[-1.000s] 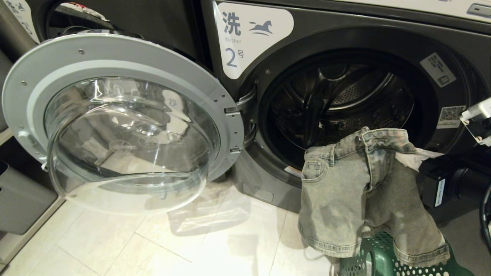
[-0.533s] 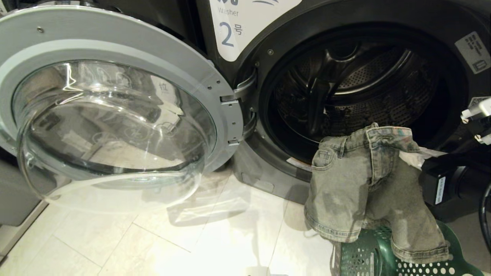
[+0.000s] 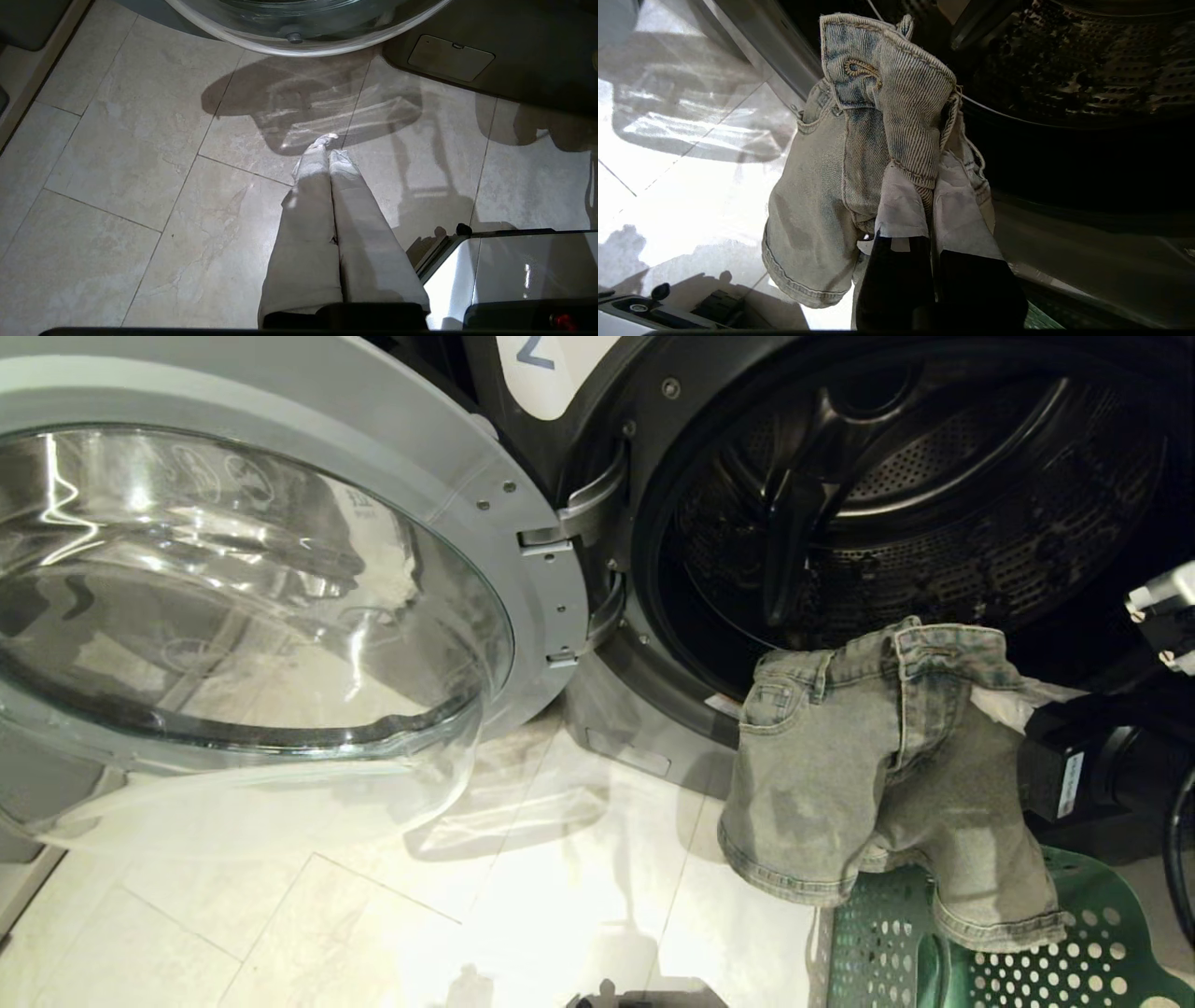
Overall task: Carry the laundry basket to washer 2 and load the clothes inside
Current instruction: Place the clothes into the washing machine
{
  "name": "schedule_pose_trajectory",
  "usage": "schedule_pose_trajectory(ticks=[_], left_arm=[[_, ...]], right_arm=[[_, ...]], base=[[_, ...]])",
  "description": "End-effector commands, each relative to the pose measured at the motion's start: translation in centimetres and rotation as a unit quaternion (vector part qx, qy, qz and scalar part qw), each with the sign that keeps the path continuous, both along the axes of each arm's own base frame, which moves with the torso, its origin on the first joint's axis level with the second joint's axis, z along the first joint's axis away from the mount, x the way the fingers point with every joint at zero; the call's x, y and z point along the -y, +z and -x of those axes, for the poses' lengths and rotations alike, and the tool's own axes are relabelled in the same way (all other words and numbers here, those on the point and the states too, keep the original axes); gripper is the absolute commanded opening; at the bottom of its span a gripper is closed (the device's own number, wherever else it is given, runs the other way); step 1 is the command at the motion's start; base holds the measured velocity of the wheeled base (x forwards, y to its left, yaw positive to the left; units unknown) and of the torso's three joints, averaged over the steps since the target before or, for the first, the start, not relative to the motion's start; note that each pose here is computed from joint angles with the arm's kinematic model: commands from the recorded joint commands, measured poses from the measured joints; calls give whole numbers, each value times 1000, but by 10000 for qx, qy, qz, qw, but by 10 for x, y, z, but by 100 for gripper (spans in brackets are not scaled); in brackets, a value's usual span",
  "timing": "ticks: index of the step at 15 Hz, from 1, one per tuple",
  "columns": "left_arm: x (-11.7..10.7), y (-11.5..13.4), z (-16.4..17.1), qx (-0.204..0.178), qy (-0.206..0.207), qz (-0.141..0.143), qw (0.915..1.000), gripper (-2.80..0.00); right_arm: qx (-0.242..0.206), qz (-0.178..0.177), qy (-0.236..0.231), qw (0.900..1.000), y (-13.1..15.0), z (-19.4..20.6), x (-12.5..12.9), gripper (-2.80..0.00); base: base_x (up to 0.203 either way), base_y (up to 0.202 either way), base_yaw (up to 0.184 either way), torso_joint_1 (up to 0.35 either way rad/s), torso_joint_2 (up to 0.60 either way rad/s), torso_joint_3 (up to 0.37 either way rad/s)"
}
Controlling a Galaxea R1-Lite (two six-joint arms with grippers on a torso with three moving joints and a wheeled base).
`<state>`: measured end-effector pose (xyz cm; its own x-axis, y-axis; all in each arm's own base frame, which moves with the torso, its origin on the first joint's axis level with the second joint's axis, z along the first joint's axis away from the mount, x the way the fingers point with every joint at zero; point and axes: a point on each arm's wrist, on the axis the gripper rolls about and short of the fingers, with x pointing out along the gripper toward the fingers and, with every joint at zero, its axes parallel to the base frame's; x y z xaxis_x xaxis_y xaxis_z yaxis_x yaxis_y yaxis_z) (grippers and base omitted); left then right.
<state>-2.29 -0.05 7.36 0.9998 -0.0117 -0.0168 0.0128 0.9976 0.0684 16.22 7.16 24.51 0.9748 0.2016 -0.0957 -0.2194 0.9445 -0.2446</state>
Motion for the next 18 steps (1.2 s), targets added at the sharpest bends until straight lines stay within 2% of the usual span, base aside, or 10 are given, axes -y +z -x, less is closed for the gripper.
schedule_pose_trajectory(ticks=[1, 5, 9, 14, 18], left_arm=[[0, 0, 0, -8, 5, -1, 10000, -280], [0, 0, 0, -8, 1, -9, 10000, -280], [0, 0, 0, 0, 5, -9, 10000, -280], [0, 0, 0, -2, 63, 273, 9996, -280], [0, 0, 0, 2, 67, 273, 9996, -280]], right_arm=[[34, 5, -4, 10000, 3, -3, -2, -280], [24, 10, 34, 10000, 4, -8, -5, -280], [8, 18, 58, 10000, 4, -8, -6, -280], [-41, 54, 64, 10000, 3, -15, -10, -280], [-215, 151, 79, 9996, -4, -24, -15, -280]], base=[[0, 0, 0, 5, 5, -195], [0, 0, 0, 3, 3, -174], [0, 0, 0, 6, 2, -29], [0, 0, 0, 0, 0, 0], [0, 0, 0, 0, 0, 0]])
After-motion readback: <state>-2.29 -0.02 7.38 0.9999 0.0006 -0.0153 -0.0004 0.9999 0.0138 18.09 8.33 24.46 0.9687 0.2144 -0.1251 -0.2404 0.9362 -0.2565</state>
